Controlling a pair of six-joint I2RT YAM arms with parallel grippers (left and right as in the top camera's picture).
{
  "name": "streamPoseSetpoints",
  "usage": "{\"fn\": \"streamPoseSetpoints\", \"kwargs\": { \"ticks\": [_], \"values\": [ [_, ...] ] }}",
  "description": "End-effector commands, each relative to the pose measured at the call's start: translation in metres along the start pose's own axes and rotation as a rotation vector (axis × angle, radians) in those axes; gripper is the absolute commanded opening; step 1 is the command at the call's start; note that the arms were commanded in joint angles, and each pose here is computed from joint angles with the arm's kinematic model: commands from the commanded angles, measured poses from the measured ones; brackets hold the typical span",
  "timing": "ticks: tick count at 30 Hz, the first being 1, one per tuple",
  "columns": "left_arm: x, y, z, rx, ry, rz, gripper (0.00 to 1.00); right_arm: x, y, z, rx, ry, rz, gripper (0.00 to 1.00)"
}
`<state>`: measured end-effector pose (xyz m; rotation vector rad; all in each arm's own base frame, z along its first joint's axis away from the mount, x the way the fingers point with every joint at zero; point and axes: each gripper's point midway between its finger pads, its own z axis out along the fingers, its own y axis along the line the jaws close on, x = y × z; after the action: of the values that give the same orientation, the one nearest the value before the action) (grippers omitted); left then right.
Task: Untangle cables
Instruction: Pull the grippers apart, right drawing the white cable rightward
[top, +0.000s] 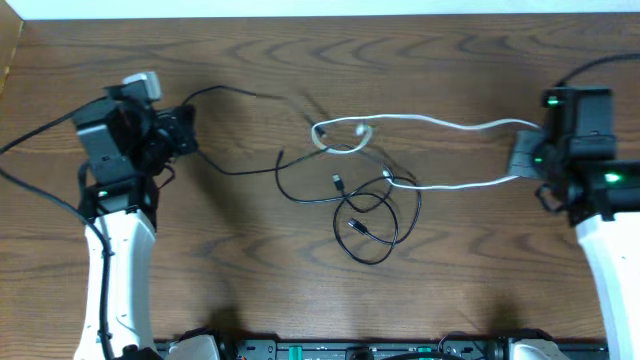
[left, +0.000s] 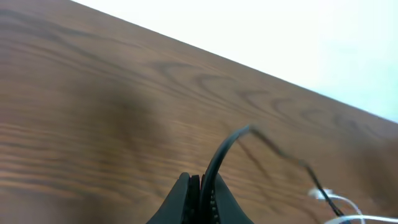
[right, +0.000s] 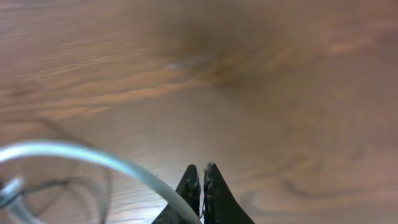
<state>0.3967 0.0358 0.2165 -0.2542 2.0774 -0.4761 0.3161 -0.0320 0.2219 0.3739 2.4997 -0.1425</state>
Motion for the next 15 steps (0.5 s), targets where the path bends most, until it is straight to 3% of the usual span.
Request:
{"fn": "streamPoseSetpoints", "kwargs": {
  "ticks": [1,11,15],
  "values": [
    [-0.013,0.015,-0.011,-0.035,-0.038,-0.018,0.08,-0.003,-0.036,-0.004,0.088,-0.002,0.103,0.01],
    [-0.017,0.025,-0.018,-0.031,-0.05,-0.041,0.08,0.004,-0.073,-0.003,0.167,0.026,0.198,0.01],
    [-0.018,0.028,-0.019,-0.037,-0.053,-0.044,0.08,0.006,-0.095,-0.009,0.293,0.009,0.267,0.01]
  ]
}}
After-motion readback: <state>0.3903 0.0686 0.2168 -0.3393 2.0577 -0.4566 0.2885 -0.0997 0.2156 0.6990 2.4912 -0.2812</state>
